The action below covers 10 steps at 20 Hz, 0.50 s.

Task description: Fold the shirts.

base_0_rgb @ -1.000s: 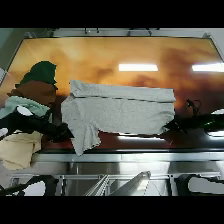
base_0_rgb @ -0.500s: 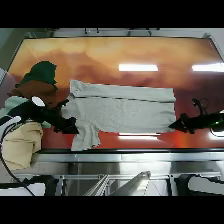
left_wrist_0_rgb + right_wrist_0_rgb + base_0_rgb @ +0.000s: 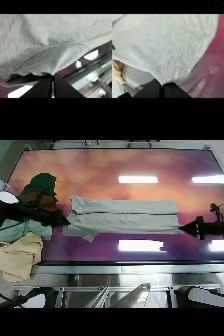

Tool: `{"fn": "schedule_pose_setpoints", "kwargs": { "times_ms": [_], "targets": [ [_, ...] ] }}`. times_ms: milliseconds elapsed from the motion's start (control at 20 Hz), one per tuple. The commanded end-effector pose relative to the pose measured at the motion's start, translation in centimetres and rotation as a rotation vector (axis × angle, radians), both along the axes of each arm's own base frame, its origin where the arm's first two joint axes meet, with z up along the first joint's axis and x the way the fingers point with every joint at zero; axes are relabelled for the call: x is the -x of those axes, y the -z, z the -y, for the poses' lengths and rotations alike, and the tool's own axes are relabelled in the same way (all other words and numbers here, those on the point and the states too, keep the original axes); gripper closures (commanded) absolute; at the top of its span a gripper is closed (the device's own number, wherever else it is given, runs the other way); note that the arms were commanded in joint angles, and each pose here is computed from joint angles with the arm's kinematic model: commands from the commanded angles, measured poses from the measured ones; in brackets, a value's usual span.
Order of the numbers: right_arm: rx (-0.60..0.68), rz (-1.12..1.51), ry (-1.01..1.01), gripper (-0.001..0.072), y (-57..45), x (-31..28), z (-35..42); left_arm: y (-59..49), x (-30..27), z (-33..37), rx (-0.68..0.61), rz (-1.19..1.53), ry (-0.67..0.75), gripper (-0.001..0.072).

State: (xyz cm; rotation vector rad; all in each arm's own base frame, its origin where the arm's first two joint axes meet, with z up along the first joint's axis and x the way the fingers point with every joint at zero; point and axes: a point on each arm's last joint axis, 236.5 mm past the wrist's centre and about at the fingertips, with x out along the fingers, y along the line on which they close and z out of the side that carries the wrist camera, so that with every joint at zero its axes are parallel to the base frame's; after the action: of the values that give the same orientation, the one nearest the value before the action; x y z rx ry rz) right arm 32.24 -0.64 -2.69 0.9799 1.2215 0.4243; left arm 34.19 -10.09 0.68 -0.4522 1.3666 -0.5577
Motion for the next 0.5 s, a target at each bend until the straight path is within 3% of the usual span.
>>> {"fn": "schedule_pose_setpoints", "kwargs": {
  "times_ms": [0, 300, 450],
  "targets": [
    [0.044, 0.143, 0.039, 0.069, -2.2, -5.1, 0.1, -3.6, -5.6, 0.7, 0.038, 0.145, -0.017, 0.0688],
    [0.23, 0.233, 0.046, 0.069, 2.0, -13.0, 0.2, 0.6, -14.3, 2.0, 0.041, 0.139, 0.011, 0.0688],
    [0.241, 0.204, 0.062, 0.069, 4.8, -14.8, 1.0, 2.5, -17.1, 2.0, 0.051, 0.118, 0.002, 0.0688]
  ]
}}
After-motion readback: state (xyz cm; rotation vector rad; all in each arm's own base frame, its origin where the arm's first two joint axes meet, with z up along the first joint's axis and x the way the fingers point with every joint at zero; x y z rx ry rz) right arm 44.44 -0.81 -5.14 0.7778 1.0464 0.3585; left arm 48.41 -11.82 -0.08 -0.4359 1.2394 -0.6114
